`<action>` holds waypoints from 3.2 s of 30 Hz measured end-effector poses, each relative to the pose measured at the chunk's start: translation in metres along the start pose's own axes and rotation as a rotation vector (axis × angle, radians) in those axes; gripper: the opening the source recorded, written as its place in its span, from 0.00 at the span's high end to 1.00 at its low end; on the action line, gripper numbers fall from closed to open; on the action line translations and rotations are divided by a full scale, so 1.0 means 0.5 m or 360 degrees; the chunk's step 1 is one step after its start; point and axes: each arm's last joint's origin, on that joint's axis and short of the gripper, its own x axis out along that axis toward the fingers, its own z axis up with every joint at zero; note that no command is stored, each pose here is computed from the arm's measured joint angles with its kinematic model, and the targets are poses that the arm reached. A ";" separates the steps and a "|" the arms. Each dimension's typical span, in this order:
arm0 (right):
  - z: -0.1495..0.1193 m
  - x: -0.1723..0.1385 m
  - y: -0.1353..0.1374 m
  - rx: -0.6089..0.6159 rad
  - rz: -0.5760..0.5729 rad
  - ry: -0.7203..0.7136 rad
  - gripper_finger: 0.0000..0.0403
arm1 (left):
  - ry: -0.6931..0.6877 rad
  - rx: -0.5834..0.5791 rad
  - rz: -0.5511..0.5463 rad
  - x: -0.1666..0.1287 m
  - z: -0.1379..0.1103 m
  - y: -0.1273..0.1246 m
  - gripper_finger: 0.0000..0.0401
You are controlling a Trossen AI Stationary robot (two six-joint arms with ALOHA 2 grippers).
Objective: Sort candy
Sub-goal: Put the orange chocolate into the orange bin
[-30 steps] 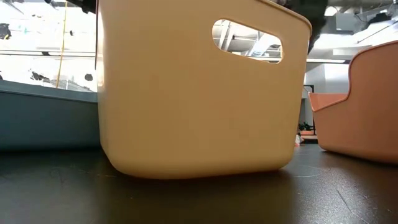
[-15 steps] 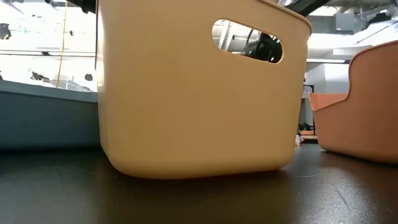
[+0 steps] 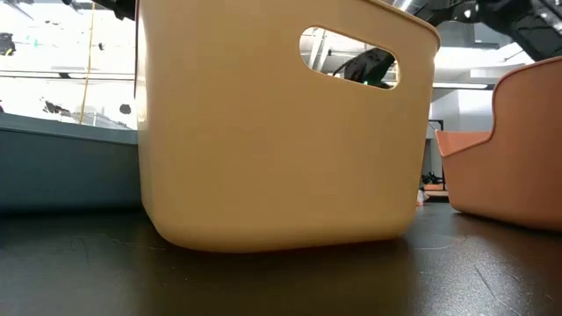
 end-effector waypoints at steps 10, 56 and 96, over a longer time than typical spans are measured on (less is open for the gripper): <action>0.020 0.023 -0.023 0.0075 0.0015 -0.0004 0.32 | 0.0000 0.0001 -0.0001 0.000 0.000 0.000 0.27; 0.021 -0.013 0.035 -0.0066 0.0060 -0.0393 0.20 | 0.0020 0.0006 -0.0017 0.000 -0.002 -0.001 0.27; -0.342 -0.263 0.180 -0.0547 0.0214 -0.0858 0.97 | 0.0043 0.0013 -0.0016 0.002 -0.006 -0.002 0.27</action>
